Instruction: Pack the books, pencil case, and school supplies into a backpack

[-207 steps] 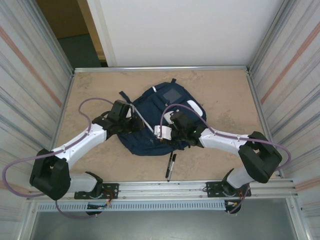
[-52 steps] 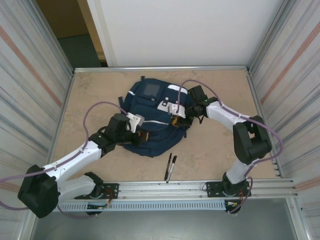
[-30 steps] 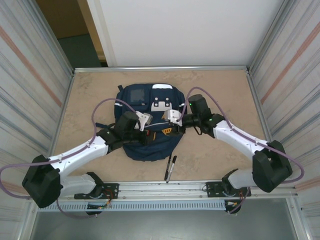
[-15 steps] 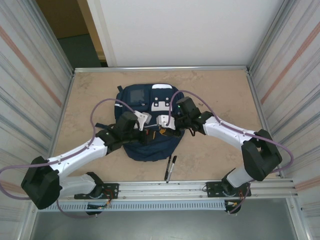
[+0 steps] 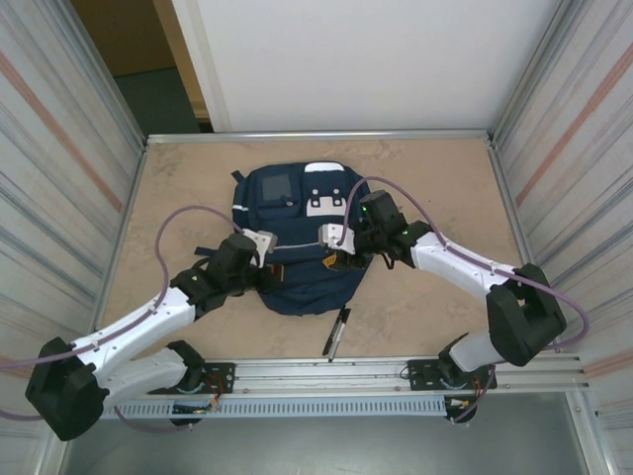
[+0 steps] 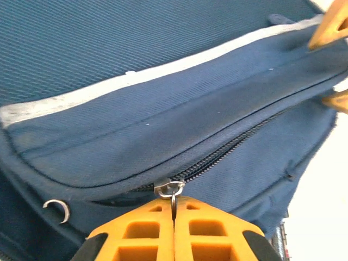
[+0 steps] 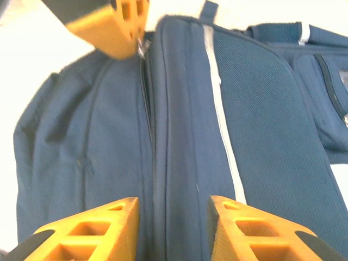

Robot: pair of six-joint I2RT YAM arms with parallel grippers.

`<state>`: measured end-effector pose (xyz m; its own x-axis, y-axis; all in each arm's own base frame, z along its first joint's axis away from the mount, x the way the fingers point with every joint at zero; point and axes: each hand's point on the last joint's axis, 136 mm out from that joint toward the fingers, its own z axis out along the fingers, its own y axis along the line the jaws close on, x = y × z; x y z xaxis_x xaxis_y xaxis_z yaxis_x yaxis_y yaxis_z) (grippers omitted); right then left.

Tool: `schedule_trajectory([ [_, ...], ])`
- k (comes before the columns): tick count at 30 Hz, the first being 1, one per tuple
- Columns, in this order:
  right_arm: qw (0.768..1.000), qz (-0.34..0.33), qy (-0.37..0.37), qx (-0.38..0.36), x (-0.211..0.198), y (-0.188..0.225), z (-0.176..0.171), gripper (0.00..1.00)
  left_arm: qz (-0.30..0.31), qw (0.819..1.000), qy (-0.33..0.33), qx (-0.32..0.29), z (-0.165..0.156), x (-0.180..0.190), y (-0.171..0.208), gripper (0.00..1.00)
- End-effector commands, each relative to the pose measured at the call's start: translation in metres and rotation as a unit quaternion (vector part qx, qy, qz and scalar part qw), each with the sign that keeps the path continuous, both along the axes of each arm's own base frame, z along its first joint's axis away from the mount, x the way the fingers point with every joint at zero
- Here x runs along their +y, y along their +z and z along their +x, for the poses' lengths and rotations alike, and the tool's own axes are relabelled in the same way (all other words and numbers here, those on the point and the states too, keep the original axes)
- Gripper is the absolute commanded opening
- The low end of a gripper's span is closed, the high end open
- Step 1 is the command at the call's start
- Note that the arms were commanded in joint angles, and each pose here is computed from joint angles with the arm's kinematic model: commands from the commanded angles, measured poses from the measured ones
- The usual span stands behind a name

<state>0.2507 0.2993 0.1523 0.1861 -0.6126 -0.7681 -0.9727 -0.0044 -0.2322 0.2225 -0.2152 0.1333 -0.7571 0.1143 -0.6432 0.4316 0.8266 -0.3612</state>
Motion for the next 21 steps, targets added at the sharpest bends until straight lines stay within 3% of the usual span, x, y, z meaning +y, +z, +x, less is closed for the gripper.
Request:
schedule_trajectory([
  [1, 1.0, 0.024, 0.003, -0.002, 0.009, 0.025, -0.011, 0.39, -0.044, 0.998, -0.027, -0.025, 0.004, -0.03, 0.039, 0.0],
  [5, 0.999, 0.033, 0.003, 0.002, 0.019, 0.026, -0.016, 0.44, -0.066, 0.996, -0.053, -0.012, 0.006, -0.049, 0.05, 0.0],
  [10, 1.0, -0.013, -0.014, 0.008, 0.022, 0.0, -0.013, 0.45, -0.121, 0.989, -0.084, -0.018, 0.005, -0.074, 0.064, 0.0],
  [11, 0.999, -0.026, -0.025, 0.006, 0.02, -0.006, -0.008, 0.42, -0.128, 0.988, -0.084, -0.021, 0.006, -0.076, 0.065, 0.0],
  [14, 0.997, -0.062, -0.054, -0.014, 0.011, -0.017, 0.003, 0.18, -0.119, 0.99, -0.076, -0.019, 0.007, -0.072, 0.058, 0.0],
  [17, 0.995, -0.063, -0.071, -0.044, 0.003, -0.021, 0.007, 0.14, -0.092, 0.992, -0.08, -0.042, 0.005, -0.061, 0.051, 0.0],
  [21, 0.993, -0.073, -0.065, -0.072, -0.006, -0.012, 0.003, 0.01, 0.023, 0.997, -0.034, -0.07, 0.011, -0.012, 0.021, 0.0],
])
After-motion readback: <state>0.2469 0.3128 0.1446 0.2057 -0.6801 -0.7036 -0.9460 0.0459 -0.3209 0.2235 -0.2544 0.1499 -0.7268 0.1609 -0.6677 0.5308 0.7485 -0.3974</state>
